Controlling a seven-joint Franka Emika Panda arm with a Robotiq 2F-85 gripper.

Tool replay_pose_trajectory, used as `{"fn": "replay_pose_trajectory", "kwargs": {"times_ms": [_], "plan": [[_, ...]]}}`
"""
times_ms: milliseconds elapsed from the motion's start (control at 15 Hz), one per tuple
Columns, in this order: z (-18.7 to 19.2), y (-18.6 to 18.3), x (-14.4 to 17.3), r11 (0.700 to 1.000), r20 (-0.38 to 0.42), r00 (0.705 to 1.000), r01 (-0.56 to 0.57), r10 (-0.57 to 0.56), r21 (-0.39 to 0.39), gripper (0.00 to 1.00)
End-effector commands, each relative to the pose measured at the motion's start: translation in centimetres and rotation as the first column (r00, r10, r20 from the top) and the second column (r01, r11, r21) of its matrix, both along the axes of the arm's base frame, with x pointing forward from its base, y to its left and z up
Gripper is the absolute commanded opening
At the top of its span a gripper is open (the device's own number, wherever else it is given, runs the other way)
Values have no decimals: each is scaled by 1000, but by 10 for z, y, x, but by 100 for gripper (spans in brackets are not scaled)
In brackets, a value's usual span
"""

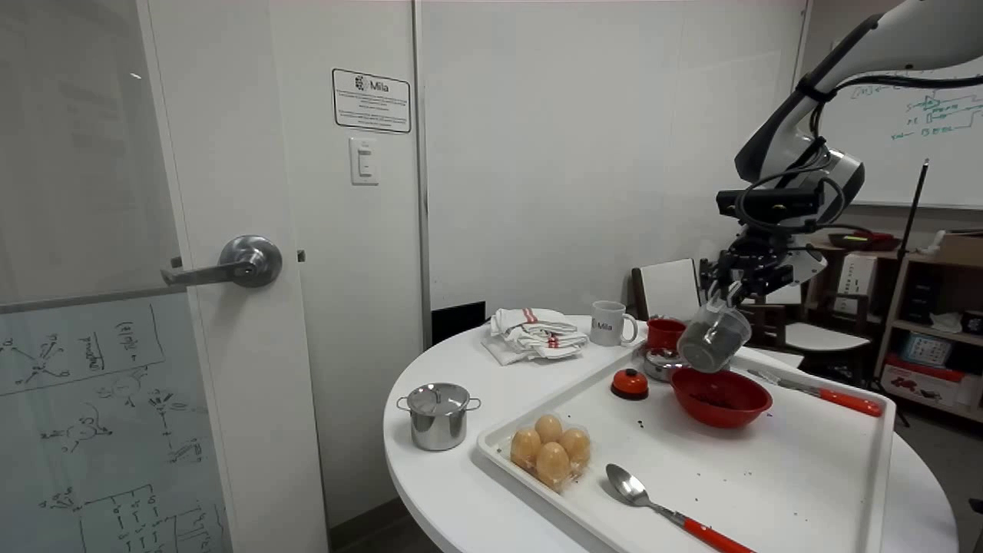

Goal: Pour some of the things in the jug into the bowl

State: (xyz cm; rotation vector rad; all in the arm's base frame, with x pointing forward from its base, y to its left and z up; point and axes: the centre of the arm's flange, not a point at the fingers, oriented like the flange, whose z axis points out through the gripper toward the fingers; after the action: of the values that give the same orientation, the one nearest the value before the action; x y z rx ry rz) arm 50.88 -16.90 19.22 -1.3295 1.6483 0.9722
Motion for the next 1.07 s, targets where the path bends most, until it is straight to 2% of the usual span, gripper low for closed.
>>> {"fn": "replay_pose_trajectory", "kwargs": {"times_ms": [0,400,733,867,1000], "plan": [[4,-12,8,996,-5,1000,25,-24,83,10],[6,-18,5,987,3,1000,31,-31,160,10],[4,-20,4,980,-1,999,35,-36,194,10],[4,-18,4,981,-2,999,40,-40,192,10],[3,-14,4,988,-6,999,35,-35,150,10]]}}
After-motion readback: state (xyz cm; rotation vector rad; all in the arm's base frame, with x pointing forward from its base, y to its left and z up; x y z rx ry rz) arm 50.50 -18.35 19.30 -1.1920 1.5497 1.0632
